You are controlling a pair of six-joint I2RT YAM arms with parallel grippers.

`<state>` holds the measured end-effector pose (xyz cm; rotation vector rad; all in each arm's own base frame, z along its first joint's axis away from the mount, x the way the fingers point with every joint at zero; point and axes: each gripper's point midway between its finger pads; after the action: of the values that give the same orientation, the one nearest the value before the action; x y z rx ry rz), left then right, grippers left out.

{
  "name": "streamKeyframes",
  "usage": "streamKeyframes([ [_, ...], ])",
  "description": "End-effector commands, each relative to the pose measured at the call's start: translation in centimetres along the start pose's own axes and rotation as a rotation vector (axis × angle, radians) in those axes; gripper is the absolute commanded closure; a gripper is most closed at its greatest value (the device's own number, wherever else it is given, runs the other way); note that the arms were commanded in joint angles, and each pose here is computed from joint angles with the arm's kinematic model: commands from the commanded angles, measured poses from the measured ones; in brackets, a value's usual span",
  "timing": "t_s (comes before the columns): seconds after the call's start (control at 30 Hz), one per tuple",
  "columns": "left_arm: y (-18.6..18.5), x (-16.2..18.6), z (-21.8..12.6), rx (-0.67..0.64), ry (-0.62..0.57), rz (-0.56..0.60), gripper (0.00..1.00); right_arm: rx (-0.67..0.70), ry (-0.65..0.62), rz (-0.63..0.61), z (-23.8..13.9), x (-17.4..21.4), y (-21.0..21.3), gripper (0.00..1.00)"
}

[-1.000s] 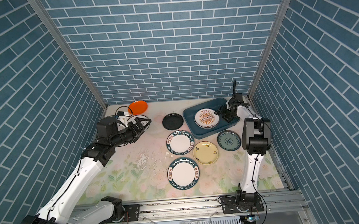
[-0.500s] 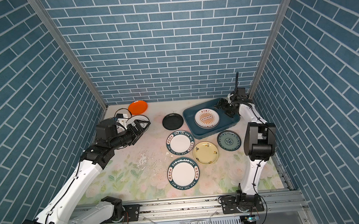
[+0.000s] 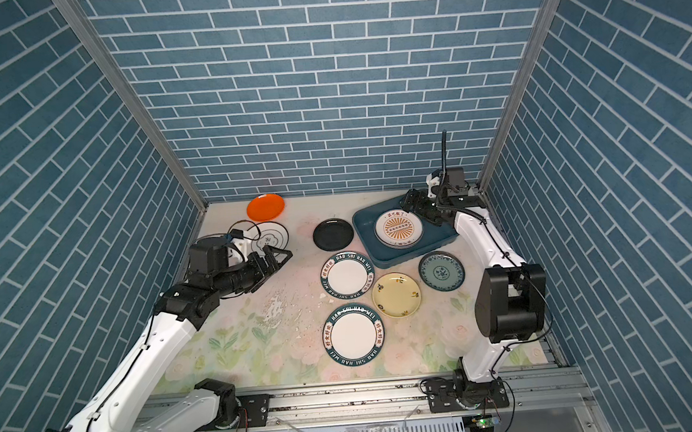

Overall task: Place the plates into the plastic bin on the countertop
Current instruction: 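Reach the left gripper down to the nearest green-rimmed plate edge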

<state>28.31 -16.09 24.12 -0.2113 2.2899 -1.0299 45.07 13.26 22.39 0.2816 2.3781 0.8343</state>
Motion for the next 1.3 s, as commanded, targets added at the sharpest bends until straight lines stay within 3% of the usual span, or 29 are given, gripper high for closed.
streamKeyframes([
  [0.0,0.4,1.8,-0.1,0.003,0.051,0.028,0.0,0.006,-0.039,-0.032,-1.1,1.0,1.6,0.06],
  [0.57,3.7,13.0,3.5,-0.045,0.378,0.12,0.0,-0.041,-0.001,-0.027,-3.1,6.8,4.0,0.07],
  [0.8,5.6,16.1,6.2,-0.021,0.384,0.057,0.03,-0.03,-0.002,-0.029,-4.1,7.5,3.8,0.07],
  [1.27,7.2,18.9,9.6,-0.013,0.446,0.027,0.08,0.006,-0.03,-0.039,-5.9,7.7,3.4,0.07],
])
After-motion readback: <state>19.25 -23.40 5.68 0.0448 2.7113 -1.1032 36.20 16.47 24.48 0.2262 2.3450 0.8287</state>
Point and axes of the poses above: each gripper's point midway between its finger pads, its own z axis out along the fingers, its own y axis along the line the jaws close on, x = y × z, and after that the axes turned 5 degrees about z, right-handed
